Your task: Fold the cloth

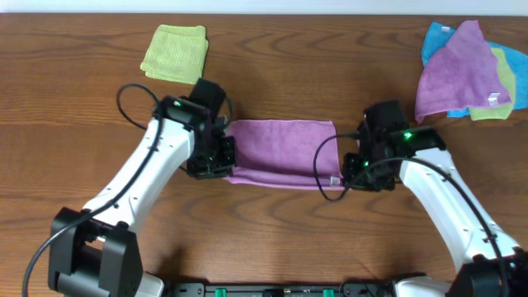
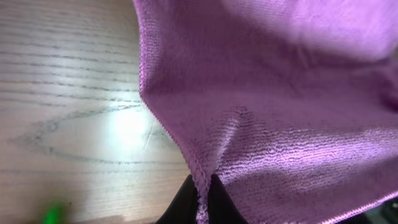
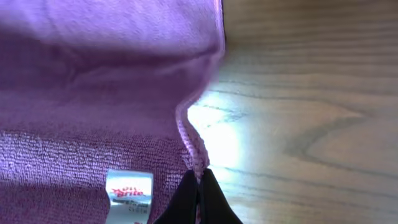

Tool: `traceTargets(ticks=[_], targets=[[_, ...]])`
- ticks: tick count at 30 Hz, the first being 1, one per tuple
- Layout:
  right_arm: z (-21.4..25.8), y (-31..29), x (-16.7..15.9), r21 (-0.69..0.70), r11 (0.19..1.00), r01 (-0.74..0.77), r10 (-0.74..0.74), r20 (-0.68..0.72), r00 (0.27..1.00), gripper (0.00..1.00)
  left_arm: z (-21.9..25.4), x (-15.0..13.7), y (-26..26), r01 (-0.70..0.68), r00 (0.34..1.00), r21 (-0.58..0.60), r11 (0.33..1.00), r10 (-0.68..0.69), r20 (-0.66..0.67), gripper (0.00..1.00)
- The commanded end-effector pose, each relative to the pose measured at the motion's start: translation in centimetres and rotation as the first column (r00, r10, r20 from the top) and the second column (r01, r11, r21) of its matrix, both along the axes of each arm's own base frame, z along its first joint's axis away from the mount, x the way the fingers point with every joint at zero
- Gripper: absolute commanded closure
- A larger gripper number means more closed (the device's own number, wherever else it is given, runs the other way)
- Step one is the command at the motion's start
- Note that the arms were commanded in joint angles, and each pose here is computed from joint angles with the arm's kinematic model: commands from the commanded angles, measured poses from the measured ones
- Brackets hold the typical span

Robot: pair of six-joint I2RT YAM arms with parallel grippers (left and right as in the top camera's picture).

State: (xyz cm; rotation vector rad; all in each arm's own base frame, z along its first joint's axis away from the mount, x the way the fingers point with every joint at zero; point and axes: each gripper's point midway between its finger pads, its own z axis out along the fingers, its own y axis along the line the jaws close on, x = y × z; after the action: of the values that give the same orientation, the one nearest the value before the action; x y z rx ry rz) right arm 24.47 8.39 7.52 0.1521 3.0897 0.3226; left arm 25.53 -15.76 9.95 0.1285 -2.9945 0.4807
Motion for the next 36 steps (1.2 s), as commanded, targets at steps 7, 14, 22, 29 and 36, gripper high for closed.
traceTargets(ticks=[7, 14, 22, 29, 36], targets=[[-2.8, -1.2, -2.1, -0.064, 0.997, 0.053, -0.057, -0.05, 0.997, 0.43, -3.5, -2.6, 2.5, 0.033, 0.997, 0.114, 0.993, -0.025, -0.073, 0.45], [-2.8, -1.0, -2.0, -0.055, 0.996, 0.072, -0.074, -0.051, 0.996, 0.15, -3.8, -3.8, 2.9, 0.039, 0.993, 0.128, 0.991, -0.024, -0.116, 0.36], [-1.8, 1.2, 3.2, 0.062, 0.997, 0.039, -0.049, 0.163, 0.985, 0.1, -4.2, 1.3, 1.8, 0.019, 0.994, 0.102, 0.995, -0.029, 0.102, 0.21], [-1.8, 1.7, -2.6, 0.11, 0.993, 0.04, -0.031, -0.075, 0.997, 0.25, -3.6, -5.4, 3.5, 0.063, 0.983, 0.151, 0.986, -0.034, -0.183, 0.06], [-0.5, 1.4, -3.8, 0.111, 0.993, 0.043, -0.038, -0.046, 0.998, 0.24, -5.2, -9.3, 2.9, 0.092, 0.957, 0.093, 0.991, -0.063, -0.283, 0.05]])
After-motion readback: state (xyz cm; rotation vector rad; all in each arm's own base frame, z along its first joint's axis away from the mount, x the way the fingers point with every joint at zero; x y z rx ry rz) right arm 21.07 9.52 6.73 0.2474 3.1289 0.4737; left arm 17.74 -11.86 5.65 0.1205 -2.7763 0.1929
